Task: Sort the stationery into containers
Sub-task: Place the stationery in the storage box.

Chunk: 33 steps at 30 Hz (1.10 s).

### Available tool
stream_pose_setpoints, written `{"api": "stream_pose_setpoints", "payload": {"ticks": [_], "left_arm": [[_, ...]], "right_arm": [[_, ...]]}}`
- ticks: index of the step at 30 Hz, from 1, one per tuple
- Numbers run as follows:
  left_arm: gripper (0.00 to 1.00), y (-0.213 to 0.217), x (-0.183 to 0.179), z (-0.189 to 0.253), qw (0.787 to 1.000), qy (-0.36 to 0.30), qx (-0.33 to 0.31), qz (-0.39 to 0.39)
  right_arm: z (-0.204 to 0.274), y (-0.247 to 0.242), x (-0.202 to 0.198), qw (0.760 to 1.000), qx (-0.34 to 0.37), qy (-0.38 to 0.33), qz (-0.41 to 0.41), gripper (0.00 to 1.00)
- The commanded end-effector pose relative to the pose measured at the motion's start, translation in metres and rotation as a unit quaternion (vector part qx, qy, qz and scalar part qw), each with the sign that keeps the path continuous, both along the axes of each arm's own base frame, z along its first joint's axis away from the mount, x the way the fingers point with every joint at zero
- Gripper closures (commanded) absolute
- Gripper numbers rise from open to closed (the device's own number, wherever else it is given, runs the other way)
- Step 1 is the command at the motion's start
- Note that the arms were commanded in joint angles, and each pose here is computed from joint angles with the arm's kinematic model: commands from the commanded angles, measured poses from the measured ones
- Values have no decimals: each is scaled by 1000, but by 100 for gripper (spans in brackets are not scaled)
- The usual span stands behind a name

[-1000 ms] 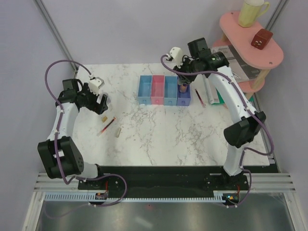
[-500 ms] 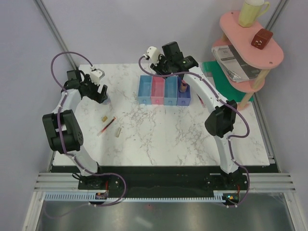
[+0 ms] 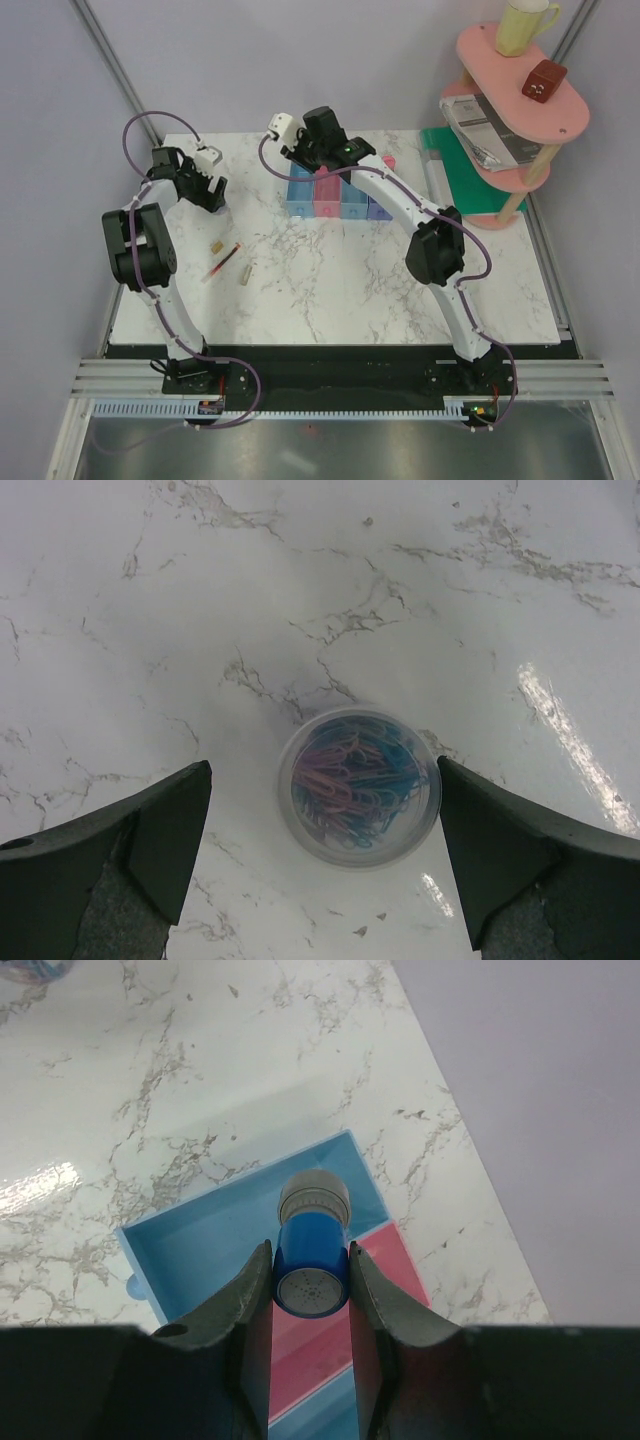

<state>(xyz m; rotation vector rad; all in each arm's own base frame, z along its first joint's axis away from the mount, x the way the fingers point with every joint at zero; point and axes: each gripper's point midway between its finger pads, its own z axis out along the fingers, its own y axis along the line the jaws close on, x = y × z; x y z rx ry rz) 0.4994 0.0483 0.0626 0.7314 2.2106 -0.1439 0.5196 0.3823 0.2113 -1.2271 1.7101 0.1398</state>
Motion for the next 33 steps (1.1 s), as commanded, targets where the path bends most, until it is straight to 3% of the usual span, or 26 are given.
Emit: {"api": "stream_pose_setpoints", "payload": {"ticks": [1,13,23,33], "left_arm": [[0,-1,30,16,998,-50,15,-18],[1,-21,27,-8,998,-32,5,-46],[7,-23,17,-15,998,-23,5,-54],[29,-26,8,-27,998,-10,5,-68]], "right_arm": [[-18,6,4,1000,12,8,-1,96],[-64,3,-5,999,-22,44,14,96],[-88,10,-15,997,-42,62,29,96],[-113,17,-24,994,-58,78,41,96]]}}
